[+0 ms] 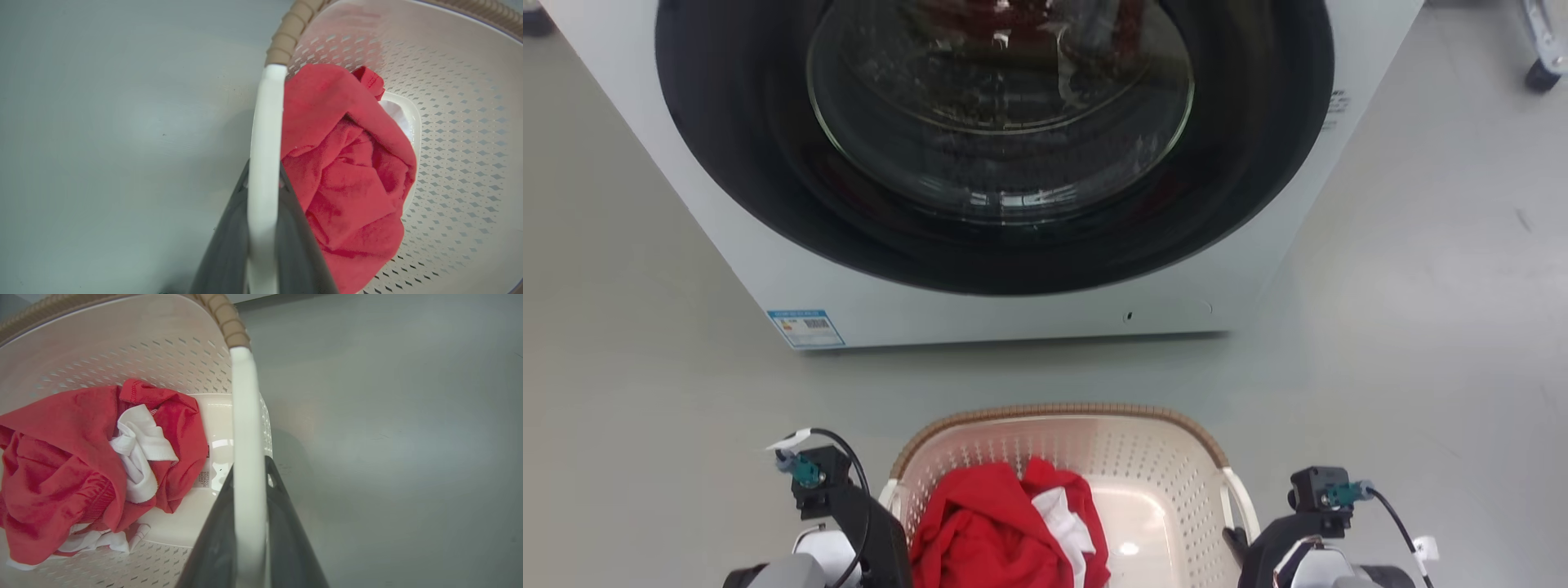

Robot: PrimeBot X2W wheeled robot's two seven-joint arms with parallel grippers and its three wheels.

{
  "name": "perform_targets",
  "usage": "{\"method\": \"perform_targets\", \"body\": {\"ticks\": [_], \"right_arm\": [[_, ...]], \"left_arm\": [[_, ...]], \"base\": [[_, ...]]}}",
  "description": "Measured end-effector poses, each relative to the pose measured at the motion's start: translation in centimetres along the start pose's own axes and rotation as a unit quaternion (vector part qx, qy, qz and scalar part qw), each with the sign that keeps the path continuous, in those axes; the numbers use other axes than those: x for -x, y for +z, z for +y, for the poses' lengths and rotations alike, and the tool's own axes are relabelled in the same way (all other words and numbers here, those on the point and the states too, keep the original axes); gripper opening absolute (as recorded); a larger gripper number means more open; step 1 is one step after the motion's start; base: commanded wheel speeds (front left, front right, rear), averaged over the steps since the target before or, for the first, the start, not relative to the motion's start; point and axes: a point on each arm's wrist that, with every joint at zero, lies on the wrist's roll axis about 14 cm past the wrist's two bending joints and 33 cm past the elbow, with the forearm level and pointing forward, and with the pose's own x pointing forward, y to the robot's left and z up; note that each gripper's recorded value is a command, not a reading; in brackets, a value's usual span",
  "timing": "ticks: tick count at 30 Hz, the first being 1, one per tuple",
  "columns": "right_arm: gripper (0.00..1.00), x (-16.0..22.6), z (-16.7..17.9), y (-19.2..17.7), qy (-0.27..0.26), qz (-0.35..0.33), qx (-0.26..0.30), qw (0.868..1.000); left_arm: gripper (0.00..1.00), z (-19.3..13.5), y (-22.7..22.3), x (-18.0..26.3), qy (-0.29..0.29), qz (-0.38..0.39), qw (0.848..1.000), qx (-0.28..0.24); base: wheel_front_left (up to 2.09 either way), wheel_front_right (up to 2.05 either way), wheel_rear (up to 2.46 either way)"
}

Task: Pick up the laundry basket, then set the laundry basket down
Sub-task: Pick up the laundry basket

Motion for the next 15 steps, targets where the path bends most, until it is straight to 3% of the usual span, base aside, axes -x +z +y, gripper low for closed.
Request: {"method": "perform_targets", "body": {"ticks": [15], "right_arm": [[0.0,3.3,1.0,-2.3,0.002,0.011,-0.018,1.0]], "left_arm": [[0.0,-0.4,-2.4,3.2,-0.006,-0.001,1.0,0.01]], "base": [[0.0,0.0,0.0]]}}
